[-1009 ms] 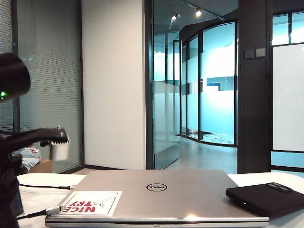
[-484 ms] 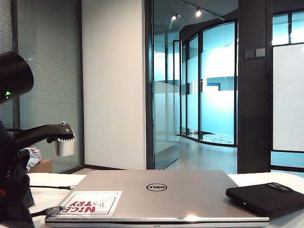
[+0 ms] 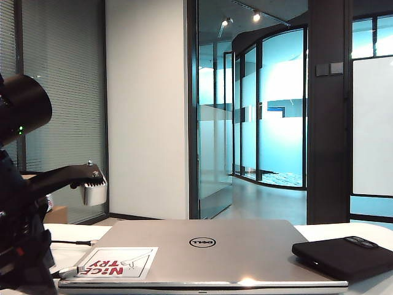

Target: Pick up the charging cable and the phone, plug the charging cable into the charging port on the phone, and finally place them back on the table.

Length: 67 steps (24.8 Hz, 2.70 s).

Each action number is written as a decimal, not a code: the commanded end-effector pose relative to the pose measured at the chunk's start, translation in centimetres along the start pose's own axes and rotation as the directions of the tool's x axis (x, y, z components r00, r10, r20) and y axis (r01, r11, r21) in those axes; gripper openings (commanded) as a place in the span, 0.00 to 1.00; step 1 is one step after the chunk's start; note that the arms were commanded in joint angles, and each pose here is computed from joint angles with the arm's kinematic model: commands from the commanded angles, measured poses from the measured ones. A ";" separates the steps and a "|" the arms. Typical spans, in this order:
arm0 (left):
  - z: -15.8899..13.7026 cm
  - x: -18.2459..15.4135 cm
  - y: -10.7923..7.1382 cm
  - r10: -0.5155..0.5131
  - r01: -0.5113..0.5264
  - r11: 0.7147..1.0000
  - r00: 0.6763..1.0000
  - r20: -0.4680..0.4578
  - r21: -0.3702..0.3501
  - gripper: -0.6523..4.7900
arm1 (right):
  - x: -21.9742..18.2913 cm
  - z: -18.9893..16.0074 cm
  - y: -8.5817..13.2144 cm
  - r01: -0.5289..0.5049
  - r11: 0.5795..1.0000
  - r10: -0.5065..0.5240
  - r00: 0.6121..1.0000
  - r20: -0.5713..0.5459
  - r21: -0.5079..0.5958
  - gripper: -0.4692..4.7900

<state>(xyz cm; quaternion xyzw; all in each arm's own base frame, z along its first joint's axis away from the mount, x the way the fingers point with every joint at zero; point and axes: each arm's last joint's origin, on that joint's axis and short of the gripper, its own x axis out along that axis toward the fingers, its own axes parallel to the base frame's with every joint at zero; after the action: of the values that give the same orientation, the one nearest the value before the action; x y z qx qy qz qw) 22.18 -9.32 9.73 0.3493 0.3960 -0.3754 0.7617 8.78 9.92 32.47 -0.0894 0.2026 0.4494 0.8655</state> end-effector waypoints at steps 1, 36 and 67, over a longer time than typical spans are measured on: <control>0.0 0.0 0.0 -0.003 0.003 1.000 1.000 -0.001 0.003 0.54 | -0.2 0.3 0.0 0.001 1.000 -0.001 1.000 0.022 0.000 0.08; 5.4 -8.6 0.9 0.270 -0.013 0.874 0.844 0.464 -0.486 0.10 | -0.1 0.4 -0.8 0.139 0.978 -0.144 0.989 0.023 0.156 0.08; 11.2 -11.9 -5.2 0.045 0.424 0.764 0.716 0.697 -0.485 0.11 | 1.6 -7.7 -9.3 0.306 0.406 -0.397 0.908 -0.136 0.861 0.17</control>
<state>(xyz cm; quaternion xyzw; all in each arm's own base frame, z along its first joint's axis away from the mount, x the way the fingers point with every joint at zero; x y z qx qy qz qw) 16.76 -17.55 23.44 -0.1224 0.2368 -0.4012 0.8763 15.03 3.14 24.88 0.3179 0.3307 0.1011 0.8828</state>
